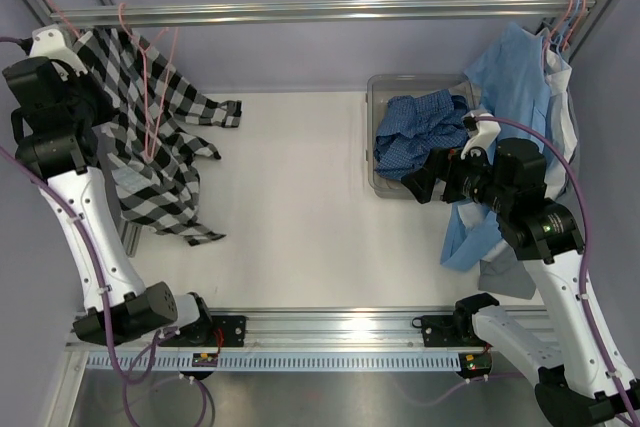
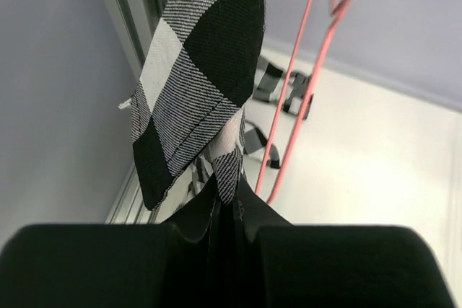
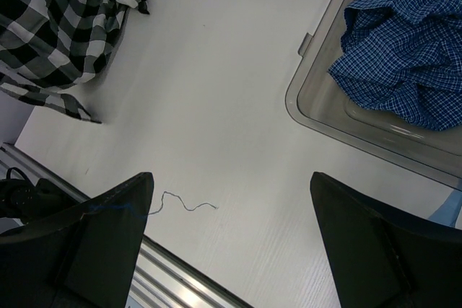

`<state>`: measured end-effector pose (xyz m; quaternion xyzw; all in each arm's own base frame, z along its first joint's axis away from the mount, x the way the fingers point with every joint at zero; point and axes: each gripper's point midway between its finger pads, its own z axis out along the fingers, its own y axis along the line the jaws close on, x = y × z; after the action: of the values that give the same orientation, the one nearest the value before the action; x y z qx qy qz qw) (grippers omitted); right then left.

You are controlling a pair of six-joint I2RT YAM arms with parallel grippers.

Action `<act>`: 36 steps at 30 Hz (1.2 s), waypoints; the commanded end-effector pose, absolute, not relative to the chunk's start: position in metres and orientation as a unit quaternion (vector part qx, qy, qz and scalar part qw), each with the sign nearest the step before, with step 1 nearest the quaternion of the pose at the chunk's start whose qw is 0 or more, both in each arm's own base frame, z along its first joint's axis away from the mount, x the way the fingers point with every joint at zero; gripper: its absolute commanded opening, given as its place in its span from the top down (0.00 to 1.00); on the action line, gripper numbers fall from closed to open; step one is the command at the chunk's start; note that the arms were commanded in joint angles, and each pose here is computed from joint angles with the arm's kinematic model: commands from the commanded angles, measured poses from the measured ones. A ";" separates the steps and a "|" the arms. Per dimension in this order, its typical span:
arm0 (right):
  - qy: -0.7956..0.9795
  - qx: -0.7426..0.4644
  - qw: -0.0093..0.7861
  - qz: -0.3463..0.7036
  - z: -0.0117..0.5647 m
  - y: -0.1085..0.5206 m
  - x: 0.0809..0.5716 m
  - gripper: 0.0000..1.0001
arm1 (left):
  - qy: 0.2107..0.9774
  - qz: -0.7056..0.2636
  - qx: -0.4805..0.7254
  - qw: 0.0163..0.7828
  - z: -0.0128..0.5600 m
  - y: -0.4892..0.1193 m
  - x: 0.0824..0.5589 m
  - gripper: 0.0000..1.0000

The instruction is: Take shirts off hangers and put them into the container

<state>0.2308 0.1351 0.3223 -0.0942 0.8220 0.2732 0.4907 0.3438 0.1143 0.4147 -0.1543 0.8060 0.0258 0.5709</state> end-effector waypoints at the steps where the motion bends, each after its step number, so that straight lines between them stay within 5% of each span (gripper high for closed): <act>1: 0.803 -0.108 0.507 0.293 0.337 0.142 0.225 0.01 | 0.727 0.015 -0.114 0.677 0.492 0.097 0.332 1.00; 7: 0.805 -0.115 0.501 0.295 0.334 0.143 0.221 0.01 | 0.742 -0.040 -0.148 0.653 0.464 0.071 0.303 1.00; 18: 0.802 -0.133 0.482 0.325 0.325 0.154 0.215 0.00 | 0.846 -0.031 -0.162 0.507 0.311 0.035 0.232 1.00; 26: 0.806 -0.153 0.467 0.330 0.317 0.164 0.209 0.00 | 0.827 -0.129 0.000 0.548 0.318 -0.034 0.195 1.00; 36: 0.791 -0.179 0.481 0.331 0.333 0.168 0.204 0.00 | 0.790 -0.319 0.164 0.498 0.327 -0.114 0.167 1.00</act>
<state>0.2071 0.1634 0.3109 -0.1526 0.8142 0.3242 0.4568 0.1760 -0.0755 0.3022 0.0719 0.8393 -0.2210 0.4916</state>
